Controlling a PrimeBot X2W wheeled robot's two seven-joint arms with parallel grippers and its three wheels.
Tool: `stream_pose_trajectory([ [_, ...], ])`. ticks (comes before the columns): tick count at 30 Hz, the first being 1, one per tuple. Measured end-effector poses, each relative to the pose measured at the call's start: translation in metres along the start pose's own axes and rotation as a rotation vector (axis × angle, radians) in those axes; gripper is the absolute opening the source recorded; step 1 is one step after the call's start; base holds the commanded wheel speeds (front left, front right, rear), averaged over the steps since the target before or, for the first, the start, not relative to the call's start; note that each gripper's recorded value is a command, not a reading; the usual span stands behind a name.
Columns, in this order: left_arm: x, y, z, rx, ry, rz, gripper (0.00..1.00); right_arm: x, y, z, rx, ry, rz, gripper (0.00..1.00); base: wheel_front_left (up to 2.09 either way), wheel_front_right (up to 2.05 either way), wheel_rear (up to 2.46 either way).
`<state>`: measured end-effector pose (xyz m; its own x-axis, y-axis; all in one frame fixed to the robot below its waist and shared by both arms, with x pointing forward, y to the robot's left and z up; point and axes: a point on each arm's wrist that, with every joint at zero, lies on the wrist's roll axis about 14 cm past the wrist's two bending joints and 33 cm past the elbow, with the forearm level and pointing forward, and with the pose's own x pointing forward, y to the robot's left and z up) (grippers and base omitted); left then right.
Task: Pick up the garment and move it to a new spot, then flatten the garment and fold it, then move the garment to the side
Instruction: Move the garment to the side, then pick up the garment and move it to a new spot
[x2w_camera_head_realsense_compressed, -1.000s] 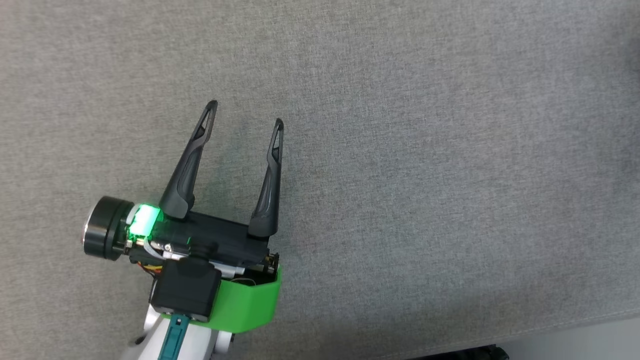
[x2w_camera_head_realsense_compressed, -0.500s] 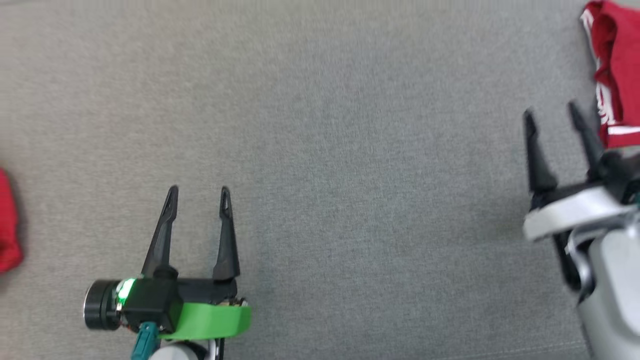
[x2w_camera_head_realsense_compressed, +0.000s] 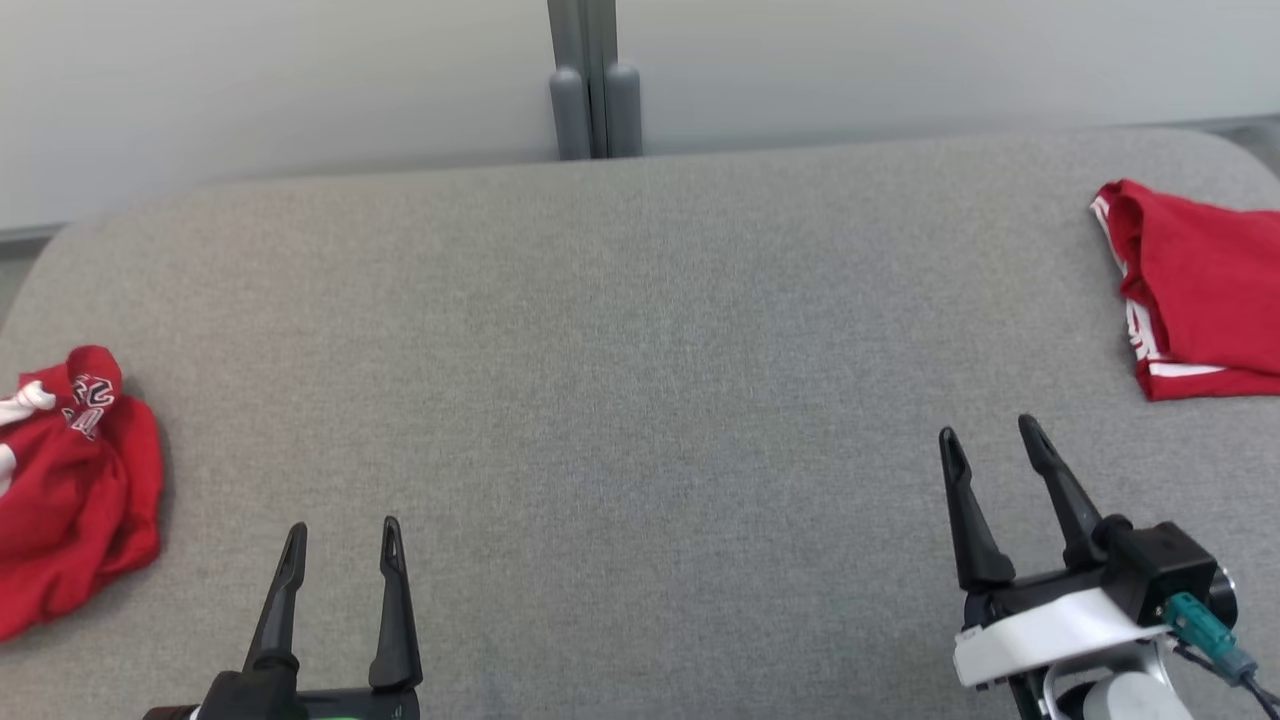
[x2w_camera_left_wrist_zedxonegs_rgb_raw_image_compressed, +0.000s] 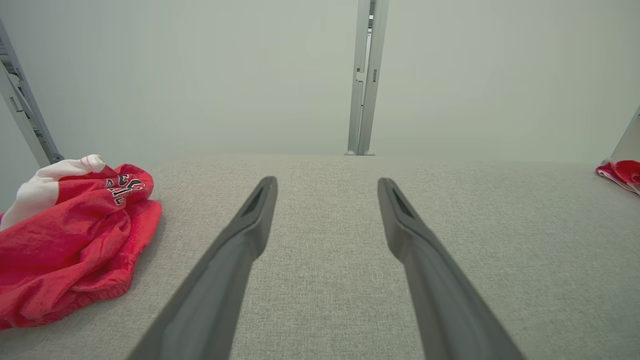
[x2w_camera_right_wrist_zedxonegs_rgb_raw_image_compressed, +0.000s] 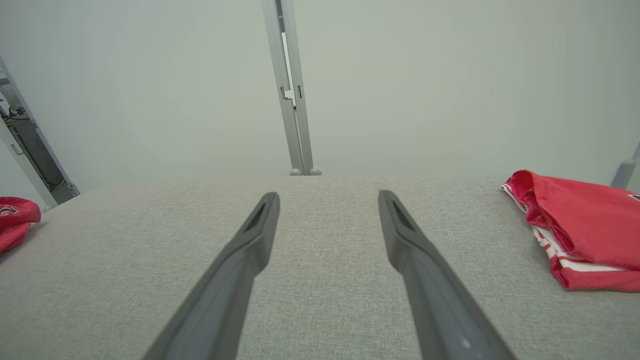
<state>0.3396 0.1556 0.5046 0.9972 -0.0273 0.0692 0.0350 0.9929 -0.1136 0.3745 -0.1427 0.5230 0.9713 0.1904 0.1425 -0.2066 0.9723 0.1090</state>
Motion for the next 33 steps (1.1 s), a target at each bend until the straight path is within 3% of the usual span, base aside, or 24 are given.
stream_pose_trajectory([
  [12, -0.02, -0.004, 0.025, 0.023, -0.083, -0.014, 1.0, -0.032, 0.01, 0.015, -0.017, -0.033, 0.017, 1.0, 0.0, 0.0, 0.0],
  [33, -0.028, -0.005, 0.005, 0.03, -0.021, -0.021, 1.0, -0.04, 0.016, 0.007, -0.017, -0.006, 0.031, 1.0, 0.0, 0.0, 0.0],
])
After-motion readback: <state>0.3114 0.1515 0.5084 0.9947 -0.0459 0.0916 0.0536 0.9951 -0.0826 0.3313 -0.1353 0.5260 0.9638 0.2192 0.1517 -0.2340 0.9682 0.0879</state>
